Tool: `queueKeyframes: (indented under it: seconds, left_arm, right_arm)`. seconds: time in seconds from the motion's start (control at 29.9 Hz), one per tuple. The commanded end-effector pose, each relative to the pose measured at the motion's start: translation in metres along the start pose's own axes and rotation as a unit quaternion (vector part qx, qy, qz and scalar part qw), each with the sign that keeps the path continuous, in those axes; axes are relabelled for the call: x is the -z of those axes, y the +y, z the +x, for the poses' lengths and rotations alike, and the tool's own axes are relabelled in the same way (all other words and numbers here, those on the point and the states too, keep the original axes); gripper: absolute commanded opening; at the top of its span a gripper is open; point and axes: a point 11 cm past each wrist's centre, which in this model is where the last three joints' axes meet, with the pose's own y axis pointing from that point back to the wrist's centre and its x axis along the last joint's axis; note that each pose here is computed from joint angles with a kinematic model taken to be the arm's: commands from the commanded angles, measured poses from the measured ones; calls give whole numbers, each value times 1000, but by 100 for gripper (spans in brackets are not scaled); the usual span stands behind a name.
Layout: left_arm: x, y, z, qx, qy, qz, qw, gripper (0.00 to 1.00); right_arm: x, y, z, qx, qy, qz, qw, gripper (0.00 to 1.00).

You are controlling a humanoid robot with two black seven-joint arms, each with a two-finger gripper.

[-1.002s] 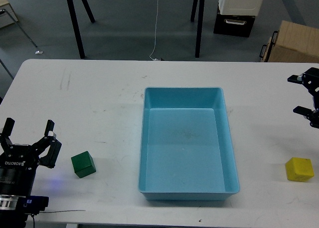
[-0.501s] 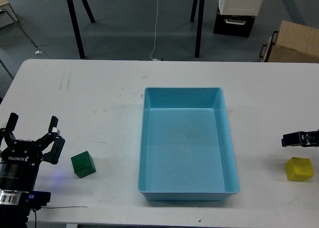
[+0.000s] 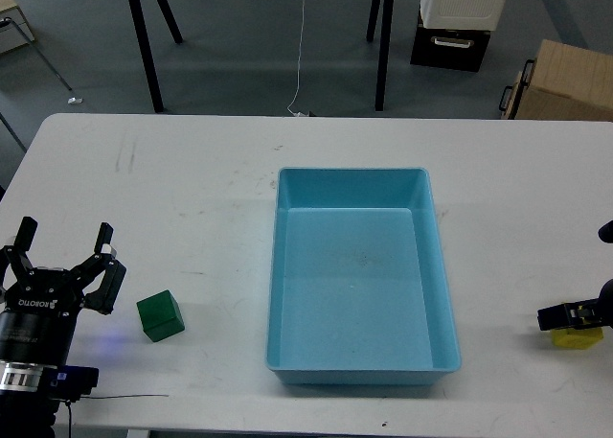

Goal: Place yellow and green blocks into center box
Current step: 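Grasp the yellow cube with the right gripper and lift it, then carry the yellow cube into the blue tub and release it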

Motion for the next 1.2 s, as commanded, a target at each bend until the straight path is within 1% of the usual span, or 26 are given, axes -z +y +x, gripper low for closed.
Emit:
queueKeyframes:
  seconds: [0.0, 0.03, 0.07, 0.1, 0.17, 0.2, 0.23, 0.27, 0.43, 0.57, 0.67, 0.8, 0.9, 0.97, 1.04, 1.1, 1.17]
  left_arm:
    - [0, -1, 2, -2, 1, 0, 1000, 100]
    - [0, -2, 2, -1, 1, 1, 1000, 100]
    - [0, -2, 2, -2, 1, 1, 1000, 100]
    - [1, -2, 3, -3, 1, 2, 1000, 100]
    - [2, -1, 5, -6, 4, 3, 1000, 100]
    - [3, -1, 5, -6, 4, 4, 1000, 100]
    - [3, -1, 5, -6, 3, 4, 1000, 100]
    - [3, -1, 5, -6, 3, 4, 1000, 100]
    - [4, -1, 6, -6, 5, 5, 1000, 100]
    - [4, 0, 7, -8, 5, 5, 1000, 100]
    - [4, 0, 6, -7, 5, 5, 1000, 100]
    - [4, 0, 6, -8, 4, 5, 1000, 100]
    - [4, 1, 7, -10, 5, 5, 1000, 100]
    - [4, 2, 7, -11, 4, 5, 1000, 100]
    - [4, 2, 7, -11, 4, 5, 1000, 100]
    - [4, 1, 7, -10, 3, 5, 1000, 100]
    - [4, 1, 7, -10, 1, 6, 1000, 100]
  right_arm:
    - [6, -4, -1, -1, 1, 7, 1000, 97]
    - [7, -5, -3, 5, 4, 8, 1000, 85]
    - [8, -5, -5, 8, 6, 9, 1000, 59]
    - [8, -5, -5, 8, 6, 8, 1000, 39]
    - [7, -5, -5, 6, 5, 7, 1000, 28]
    - [6, -4, -5, 7, 5, 6, 1000, 18]
    - [6, -4, -5, 7, 5, 5, 1000, 3]
    - [6, -4, -4, 4, 4, 5, 1000, 1]
    - [12, 2, 1, -4, 7, 13, 1000, 0]
    - [23, 22, 15, -31, -16, 43, 998, 0]
    - [42, 51, 39, -65, -53, 95, 992, 0]
    - [80, 97, 95, -116, -60, 157, 979, 0]
    - [109, 111, 134, -138, -46, 178, 973, 0]
    - [129, 106, 152, -139, -33, 181, 973, 0]
    - [162, 90, 158, -124, -3, 186, 975, 0]
    - [197, 69, 153, -97, 30, 189, 977, 0]
    - [222, 43, 142, -67, 62, 176, 980, 0]
